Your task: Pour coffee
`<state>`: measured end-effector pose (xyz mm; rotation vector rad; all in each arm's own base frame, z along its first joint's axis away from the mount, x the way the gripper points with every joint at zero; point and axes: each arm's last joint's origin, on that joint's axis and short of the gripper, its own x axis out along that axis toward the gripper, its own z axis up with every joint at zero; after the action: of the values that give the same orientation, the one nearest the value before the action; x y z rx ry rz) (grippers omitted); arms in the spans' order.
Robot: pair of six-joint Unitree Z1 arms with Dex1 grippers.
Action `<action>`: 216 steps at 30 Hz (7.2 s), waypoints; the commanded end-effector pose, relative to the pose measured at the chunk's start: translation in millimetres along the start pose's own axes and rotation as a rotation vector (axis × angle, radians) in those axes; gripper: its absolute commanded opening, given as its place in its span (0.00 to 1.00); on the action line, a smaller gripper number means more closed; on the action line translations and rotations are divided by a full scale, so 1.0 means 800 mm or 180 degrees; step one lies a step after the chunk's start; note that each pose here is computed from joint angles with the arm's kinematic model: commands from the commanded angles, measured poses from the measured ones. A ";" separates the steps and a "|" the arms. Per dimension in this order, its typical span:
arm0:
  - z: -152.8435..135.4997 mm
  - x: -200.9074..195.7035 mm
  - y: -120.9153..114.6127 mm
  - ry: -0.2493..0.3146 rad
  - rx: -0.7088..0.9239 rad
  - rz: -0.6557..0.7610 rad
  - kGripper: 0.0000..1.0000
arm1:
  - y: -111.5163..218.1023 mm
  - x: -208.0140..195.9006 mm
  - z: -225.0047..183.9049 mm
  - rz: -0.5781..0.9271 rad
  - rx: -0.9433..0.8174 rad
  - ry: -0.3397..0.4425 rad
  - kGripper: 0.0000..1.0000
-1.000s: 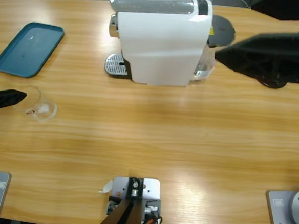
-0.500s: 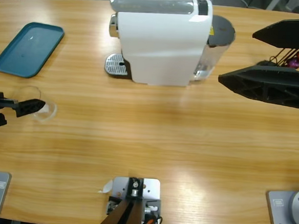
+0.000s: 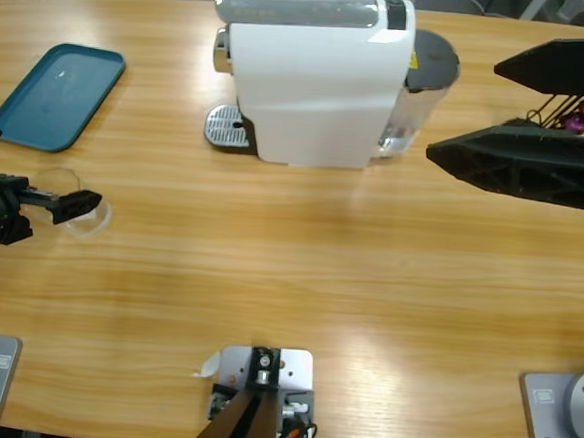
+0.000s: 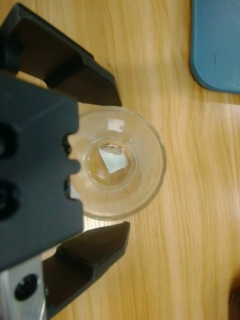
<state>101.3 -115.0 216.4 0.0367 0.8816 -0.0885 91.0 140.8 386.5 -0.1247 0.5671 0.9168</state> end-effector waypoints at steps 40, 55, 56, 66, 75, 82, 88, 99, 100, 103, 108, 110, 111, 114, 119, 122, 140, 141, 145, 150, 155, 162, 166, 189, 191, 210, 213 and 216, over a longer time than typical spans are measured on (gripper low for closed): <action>0.134 0.065 0.024 -0.0635 0.1821 -0.1889 0.44 | -0.022 -0.020 -0.040 -0.0244 0.0014 0.0160 1.00; 0.182 0.145 -0.004 -0.0578 0.2364 -0.2029 0.43 | -0.029 -0.066 -0.085 -0.0355 -0.0521 0.0270 1.00; 0.185 0.148 -0.005 -0.0586 0.2373 -0.2032 0.44 | -0.028 -0.066 -0.085 -0.0355 -0.0521 0.0269 1.00; 0.204 0.177 -0.037 -0.0587 0.2463 -0.2164 0.44 | -0.031 -0.062 -0.084 -0.0403 -0.0495 0.0332 1.00; 0.202 0.194 -0.055 -0.0516 0.2533 -0.2233 0.44 | -0.032 -0.060 -0.086 -0.0408 -0.0487 0.0366 1.00; 0.199 0.194 -0.060 -0.0502 0.2559 -0.2268 0.44 | -0.033 -0.059 -0.089 -0.0421 -0.0481 0.0382 1.00; 0.198 0.199 -0.064 -0.0479 0.2571 -0.2285 0.46 | -0.033 -0.059 -0.090 -0.0425 -0.0478 0.0383 1.00; 0.205 0.204 -0.073 -0.0511 0.2585 -0.2298 0.46 | -0.034 -0.058 -0.091 -0.0427 -0.0469 0.0390 1.00; 0.205 0.204 -0.074 -0.0513 0.2590 -0.2299 0.46 | -0.034 -0.057 -0.091 -0.0428 -0.0469 0.0394 1.00; 0.205 0.203 -0.076 -0.0523 0.2601 -0.2302 0.46 | -0.034 -0.057 -0.092 -0.0428 -0.0468 0.0398 1.00; 0.203 0.202 -0.079 -0.0517 0.2621 -0.2340 0.69 | -0.034 -0.057 -0.092 -0.0432 -0.0466 0.0394 1.00; 0.199 0.201 -0.080 -0.0506 0.2609 -0.2501 0.96 | -0.034 -0.057 -0.092 -0.0432 -0.0466 0.0393 1.00; 0.197 0.201 -0.080 -0.0494 0.2601 -0.2549 0.99 | -0.034 -0.057 -0.092 -0.0434 -0.0464 0.0393 1.00; 0.195 0.201 -0.077 -0.0474 0.2578 -0.2540 1.00 | -0.034 -0.057 -0.092 -0.0435 -0.0460 0.0393 1.00; 0.198 0.197 -0.068 -0.0504 0.2542 -0.2504 1.00 | -0.034 -0.059 -0.091 -0.0443 -0.0456 0.0369 1.00; 0.200 0.192 -0.064 -0.0530 0.2531 -0.2477 1.00 | -0.034 -0.060 -0.091 -0.0443 -0.0456 0.0368 1.00; 0.186 0.150 -0.015 -0.0589 0.2383 -0.2167 1.00 | -0.034 -0.066 -0.088 -0.0466 -0.0457 0.0285 1.00; 0.182 0.142 -0.014 -0.0603 0.2382 -0.2170 1.00 | -0.034 -0.066 -0.087 -0.0467 -0.0458 0.0278 1.00; 0.159 0.092 -0.007 -0.0701 0.2406 -0.2154 1.00 | -0.033 -0.073 -0.083 -0.0501 -0.0464 0.0185 1.00; 0.133 0.030 0.010 -0.0577 0.2425 -0.1834 1.00 | -0.033 -0.080 -0.077 -0.0561 -0.0470 0.0104 1.00; 0.113 -0.041 0.020 -0.0480 0.1887 -0.1738 1.00 | -0.034 -0.074 -0.074 -0.0586 -0.0457 0.0195 0.79; 0.055 -0.114 0.067 -0.0391 0.1232 -0.1409 1.00 | -0.044 -0.021 0.037 -0.0706 -0.0351 0.0361 0.00; 0.048 -0.118 0.071 -0.0407 0.1325 -0.1406 1.00 | -0.078 0.014 0.098 -0.0862 -0.0119 0.0383 0.00; 0.121 -0.056 0.023 -0.0353 0.1536 -0.1401 1.00 | -0.182 0.203 0.148 -0.0678 0.0714 0.1242 0.00; 0.121 -0.055 0.023 -0.0348 0.1540 -0.1400 1.00 | -0.181 0.205 0.147 -0.0657 0.0727 0.1265 0.00; 0.119 -0.050 0.022 -0.0309 0.1542 -0.1400 1.00 | -0.169 0.203 0.138 -0.0612 0.0722 0.1439 0.00; 0.119 -0.051 0.022 -0.0314 0.1539 -0.1397 1.00 | -0.166 0.207 0.127 -0.0586 0.0715 0.1546 0.00; 0.118 -0.051 0.022 -0.0308 0.1540 -0.1396 1.00 | -0.159 0.218 0.114 -0.0537 0.0693 0.1687 0.00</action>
<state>147.4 -98.1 315.6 0.2675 0.7181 -0.7034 314.3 203.2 395.0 -0.1761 0.9930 0.6278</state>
